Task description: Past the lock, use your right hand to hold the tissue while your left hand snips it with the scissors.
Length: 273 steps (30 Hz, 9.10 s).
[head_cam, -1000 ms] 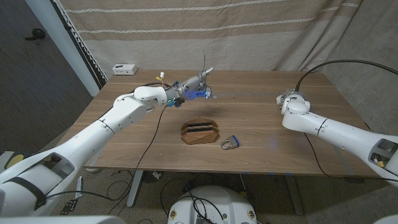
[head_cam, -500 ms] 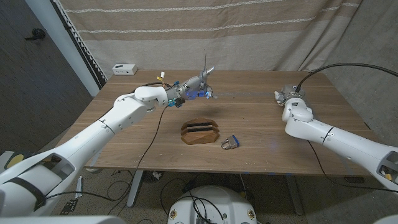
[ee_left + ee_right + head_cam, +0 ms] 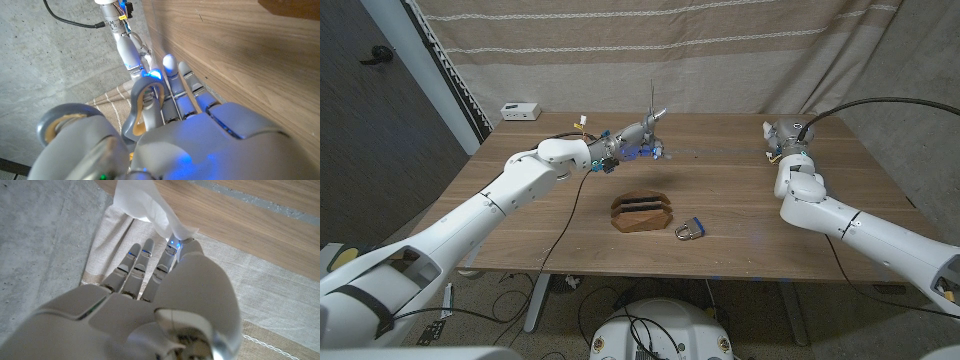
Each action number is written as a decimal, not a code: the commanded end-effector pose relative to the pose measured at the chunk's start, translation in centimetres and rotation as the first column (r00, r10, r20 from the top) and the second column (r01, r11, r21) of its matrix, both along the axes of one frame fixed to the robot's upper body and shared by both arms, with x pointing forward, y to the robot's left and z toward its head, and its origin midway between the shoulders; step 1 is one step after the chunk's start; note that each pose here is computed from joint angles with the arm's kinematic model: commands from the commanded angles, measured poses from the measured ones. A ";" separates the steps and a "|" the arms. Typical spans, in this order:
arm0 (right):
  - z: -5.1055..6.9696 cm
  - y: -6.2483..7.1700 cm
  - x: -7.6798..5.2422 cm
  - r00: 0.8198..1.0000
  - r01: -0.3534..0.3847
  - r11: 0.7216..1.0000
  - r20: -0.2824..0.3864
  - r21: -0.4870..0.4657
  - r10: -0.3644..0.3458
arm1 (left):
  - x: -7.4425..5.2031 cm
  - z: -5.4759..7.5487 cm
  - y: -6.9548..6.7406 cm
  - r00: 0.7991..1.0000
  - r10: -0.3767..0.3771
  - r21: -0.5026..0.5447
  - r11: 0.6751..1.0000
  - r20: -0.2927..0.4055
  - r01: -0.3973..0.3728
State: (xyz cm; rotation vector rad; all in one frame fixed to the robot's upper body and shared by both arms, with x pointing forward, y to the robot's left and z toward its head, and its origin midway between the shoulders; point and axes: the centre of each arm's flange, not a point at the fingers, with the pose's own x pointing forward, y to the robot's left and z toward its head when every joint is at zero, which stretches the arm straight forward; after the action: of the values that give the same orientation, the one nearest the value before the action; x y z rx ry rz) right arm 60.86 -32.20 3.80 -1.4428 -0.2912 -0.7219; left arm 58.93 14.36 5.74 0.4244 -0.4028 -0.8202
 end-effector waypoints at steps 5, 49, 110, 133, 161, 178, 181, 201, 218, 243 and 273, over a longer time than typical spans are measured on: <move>1.3 0.2 -1.0 0.999 -0.002 0.992 0.049 -0.124 0.008 | -0.1 -0.1 -0.7 0.999 -0.033 0.057 0.998 -0.004 0.033; 1.3 -1.6 -0.6 0.965 -0.114 0.950 0.195 -0.291 0.175 | 2.0 0.2 -3.6 0.990 -0.140 0.087 0.986 -0.035 0.143; 4.3 1.4 -2.4 0.898 -0.200 0.834 0.244 -0.515 0.366 | 1.8 0.4 -5.5 0.964 -0.255 0.152 0.952 -0.078 0.264; 4.3 2.0 -3.7 0.897 -0.197 0.786 0.216 -0.586 0.386 | 3.6 0.5 -7.2 0.934 -0.331 0.155 0.924 -0.137 0.351; 5.7 3.1 -3.3 0.877 -0.199 0.732 0.215 -0.651 0.430 | 3.8 1.1 -8.5 0.904 -0.380 0.234 0.877 -0.195 0.419; 5.5 3.1 -4.3 0.867 -0.209 0.721 0.215 -0.660 0.448 | 3.8 0.7 -8.9 0.899 -0.375 0.231 0.876 -0.225 0.423; 5.3 3.2 -4.3 0.866 -0.214 0.717 0.211 -0.664 0.454 | 3.8 0.8 -9.0 0.898 -0.379 0.231 0.875 -0.224 0.426; 5.4 3.4 -4.4 0.857 -0.213 0.715 0.225 -0.665 0.464 | 3.9 0.6 -9.3 0.890 -0.389 0.226 0.869 -0.237 0.440; 5.3 4.0 -4.3 0.853 -0.235 0.702 0.205 -0.672 0.481 | 4.0 0.8 -9.7 0.883 -0.405 0.239 0.857 -0.236 0.457; 5.1 4.4 -5.1 0.850 -0.233 0.687 0.199 -0.689 0.488 | 4.1 0.7 -9.5 0.880 -0.410 0.234 0.855 -0.239 0.462; 5.2 4.4 -5.9 0.851 -0.226 0.690 0.205 -0.688 0.483 | 4.1 0.1 -9.6 0.873 -0.418 0.224 0.852 -0.251 0.473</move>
State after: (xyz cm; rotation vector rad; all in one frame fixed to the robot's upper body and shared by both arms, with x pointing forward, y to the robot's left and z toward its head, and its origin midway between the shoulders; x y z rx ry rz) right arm 55.27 -27.82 8.99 -1.8078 -1.1929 -0.5761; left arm 63.05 4.95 6.05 0.5225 -0.2047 -1.3711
